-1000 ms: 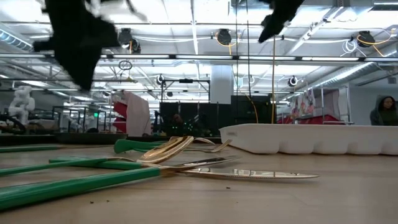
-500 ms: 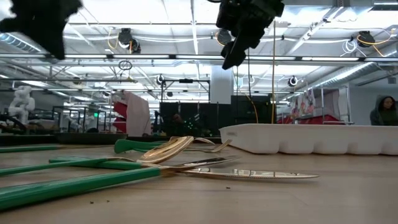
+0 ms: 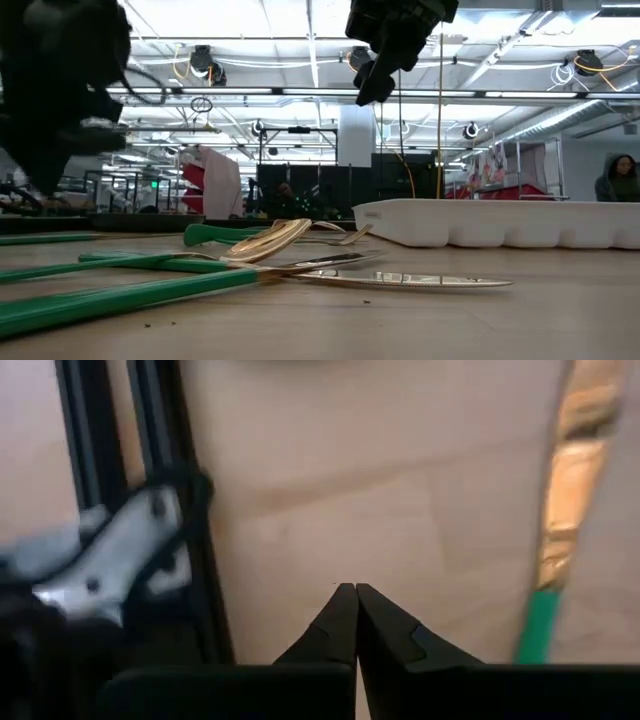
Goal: Sort silverware
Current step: Put the green knife into the silverware tray
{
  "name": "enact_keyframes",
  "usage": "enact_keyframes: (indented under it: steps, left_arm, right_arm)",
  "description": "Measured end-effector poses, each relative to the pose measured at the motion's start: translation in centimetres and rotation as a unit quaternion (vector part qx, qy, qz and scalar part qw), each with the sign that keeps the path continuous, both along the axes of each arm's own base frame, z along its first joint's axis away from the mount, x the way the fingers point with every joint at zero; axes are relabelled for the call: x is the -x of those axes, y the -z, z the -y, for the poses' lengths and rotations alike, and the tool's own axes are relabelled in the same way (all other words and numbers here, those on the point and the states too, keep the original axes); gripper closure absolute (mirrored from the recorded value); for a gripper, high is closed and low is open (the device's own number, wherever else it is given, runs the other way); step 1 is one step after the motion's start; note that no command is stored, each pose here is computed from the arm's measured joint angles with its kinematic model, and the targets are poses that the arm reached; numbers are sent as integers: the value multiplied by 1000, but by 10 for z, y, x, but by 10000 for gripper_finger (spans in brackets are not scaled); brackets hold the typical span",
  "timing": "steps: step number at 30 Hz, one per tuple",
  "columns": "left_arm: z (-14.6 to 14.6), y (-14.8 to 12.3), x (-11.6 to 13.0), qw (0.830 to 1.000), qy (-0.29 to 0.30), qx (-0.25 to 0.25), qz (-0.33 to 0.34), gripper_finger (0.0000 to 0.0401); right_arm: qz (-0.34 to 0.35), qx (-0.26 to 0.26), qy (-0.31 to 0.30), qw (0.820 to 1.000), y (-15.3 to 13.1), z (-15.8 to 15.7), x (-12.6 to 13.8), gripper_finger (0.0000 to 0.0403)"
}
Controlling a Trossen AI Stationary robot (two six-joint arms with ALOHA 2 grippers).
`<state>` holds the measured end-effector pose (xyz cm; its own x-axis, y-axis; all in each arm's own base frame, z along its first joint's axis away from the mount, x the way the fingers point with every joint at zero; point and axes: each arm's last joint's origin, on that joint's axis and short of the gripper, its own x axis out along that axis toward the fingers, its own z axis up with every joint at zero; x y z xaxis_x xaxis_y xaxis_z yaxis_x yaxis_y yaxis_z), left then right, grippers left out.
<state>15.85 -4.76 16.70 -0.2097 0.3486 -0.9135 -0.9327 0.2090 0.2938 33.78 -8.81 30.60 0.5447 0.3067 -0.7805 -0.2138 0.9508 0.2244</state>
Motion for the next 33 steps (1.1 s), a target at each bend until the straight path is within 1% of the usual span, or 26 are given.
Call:
enact_keyframes:
  steps: [3,5,9,11,16,20,21,24,28,31,33]
  left_arm:
    - [5,14,-12,1000,1,21,10,398]
    - [6,22,-19,1000,0,24,19,399]
    - [4,35,-21,999,-23,6,-21,399]
    - [3,40,-22,999,-26,6,-35,400]
    - [5,47,-31,1000,-10,27,-4,400]
    - [7,44,-37,999,-18,36,11,400]
    - [8,42,-40,999,-17,41,24,400]
    - [14,34,-57,993,-14,73,94,401]
    - [17,32,-68,986,-4,92,142,401]
    - [19,31,-75,980,-2,92,178,401]
    - [19,29,-78,976,-11,80,201,401]
  right_arm:
    - [-3,-1,0,1000,0,0,1,150]
    - [-5,-2,0,1000,0,0,1,150]
    - [-5,-4,-1,1000,0,0,1,150]
    - [-8,-7,0,1000,1,-1,1,150]
    - [-22,-11,-4,1000,1,-2,5,150]
    - [-21,-8,-5,1000,-4,-3,9,150]
    - [-19,-6,-5,1000,-5,-3,11,150]
    - [-9,-2,-7,1000,-11,-4,14,150]
    - [1,1,-7,1000,-17,-5,18,150]
    - [4,2,-7,1000,-18,-6,18,150]
    - [3,2,-6,1000,-18,-6,18,150]
